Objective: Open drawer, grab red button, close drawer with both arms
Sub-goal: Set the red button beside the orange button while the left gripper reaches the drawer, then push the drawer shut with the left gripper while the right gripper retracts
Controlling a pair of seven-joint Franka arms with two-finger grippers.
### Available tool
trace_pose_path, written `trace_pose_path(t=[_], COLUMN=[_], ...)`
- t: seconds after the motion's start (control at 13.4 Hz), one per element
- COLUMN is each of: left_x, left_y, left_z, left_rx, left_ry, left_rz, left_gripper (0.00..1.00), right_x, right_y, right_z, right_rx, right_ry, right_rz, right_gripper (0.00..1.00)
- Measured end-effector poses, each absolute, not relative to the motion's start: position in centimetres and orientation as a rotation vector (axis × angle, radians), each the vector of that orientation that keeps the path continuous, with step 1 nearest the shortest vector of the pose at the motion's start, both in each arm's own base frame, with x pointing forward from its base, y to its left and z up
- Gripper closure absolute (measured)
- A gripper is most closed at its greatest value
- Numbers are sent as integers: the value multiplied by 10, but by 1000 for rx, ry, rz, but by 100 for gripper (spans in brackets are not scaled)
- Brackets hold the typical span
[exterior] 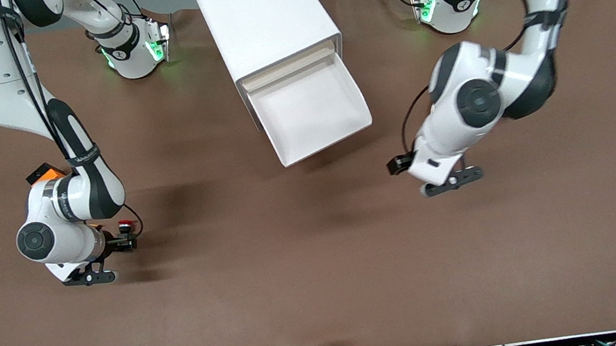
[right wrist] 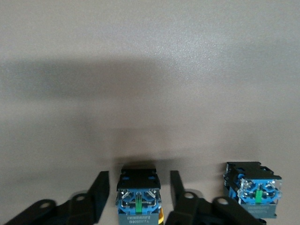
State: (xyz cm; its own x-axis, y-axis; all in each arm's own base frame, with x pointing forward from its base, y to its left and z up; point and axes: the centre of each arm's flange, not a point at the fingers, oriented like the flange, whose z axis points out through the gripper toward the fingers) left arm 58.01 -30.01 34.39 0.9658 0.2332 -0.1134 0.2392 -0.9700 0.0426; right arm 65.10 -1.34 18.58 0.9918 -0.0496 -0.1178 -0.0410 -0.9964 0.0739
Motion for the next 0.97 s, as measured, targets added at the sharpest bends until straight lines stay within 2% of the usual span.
trace_pose_path(t=[0.22, 0.6, 0.97], left_x=[562, 523, 470], left_y=[-347, -407, -454], left_z=[297, 281, 275], left_rx=[3061, 3059, 3082], left_ry=[448, 530, 549], left_rz=[-208, -267, -425], left_gripper=[0, 0, 0], right_x=[652, 650, 628], right_y=[-12, -9, -4], right_z=[188, 240, 345], right_rx=[3065, 3064, 3068], right_ry=[-68, -72, -78], right_rz=[-186, -267, -381], right_gripper=[1, 0, 0])
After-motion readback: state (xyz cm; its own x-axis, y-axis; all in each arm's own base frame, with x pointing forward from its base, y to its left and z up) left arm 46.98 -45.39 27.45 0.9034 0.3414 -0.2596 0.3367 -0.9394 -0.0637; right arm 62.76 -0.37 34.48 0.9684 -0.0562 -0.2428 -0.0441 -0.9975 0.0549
